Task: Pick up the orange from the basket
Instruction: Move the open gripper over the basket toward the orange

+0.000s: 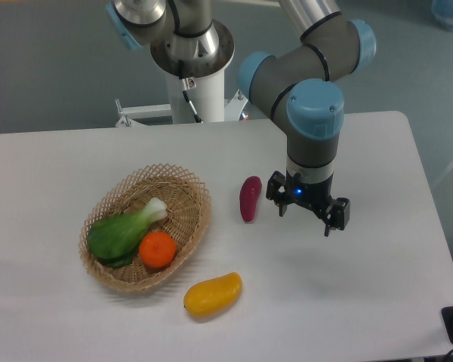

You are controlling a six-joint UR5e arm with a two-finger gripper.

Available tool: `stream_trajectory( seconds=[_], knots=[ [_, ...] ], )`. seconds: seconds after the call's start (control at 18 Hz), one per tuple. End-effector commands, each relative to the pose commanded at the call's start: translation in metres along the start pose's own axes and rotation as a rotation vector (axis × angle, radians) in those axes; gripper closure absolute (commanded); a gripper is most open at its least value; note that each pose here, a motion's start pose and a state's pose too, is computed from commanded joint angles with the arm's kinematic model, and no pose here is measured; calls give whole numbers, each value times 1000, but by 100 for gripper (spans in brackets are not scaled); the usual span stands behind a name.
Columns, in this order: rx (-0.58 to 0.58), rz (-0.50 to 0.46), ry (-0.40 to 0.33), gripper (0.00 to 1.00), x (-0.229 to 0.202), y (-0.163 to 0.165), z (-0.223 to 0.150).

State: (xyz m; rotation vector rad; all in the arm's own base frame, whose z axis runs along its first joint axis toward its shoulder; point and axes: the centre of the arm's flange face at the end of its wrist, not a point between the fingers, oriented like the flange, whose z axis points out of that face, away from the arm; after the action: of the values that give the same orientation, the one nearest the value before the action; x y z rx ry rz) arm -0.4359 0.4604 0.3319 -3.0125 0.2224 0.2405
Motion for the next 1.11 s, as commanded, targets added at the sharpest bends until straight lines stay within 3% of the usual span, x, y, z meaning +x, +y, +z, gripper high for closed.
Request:
stream_trajectory(
  seconds=[0.33, 0.5, 1.11],
  knots=[
    [22, -2, 18, 0, 6, -6, 2],
    [19, -114, 29, 0, 18, -11, 5],
    [38, -193, 56, 0, 65, -47, 0]
  ],
)
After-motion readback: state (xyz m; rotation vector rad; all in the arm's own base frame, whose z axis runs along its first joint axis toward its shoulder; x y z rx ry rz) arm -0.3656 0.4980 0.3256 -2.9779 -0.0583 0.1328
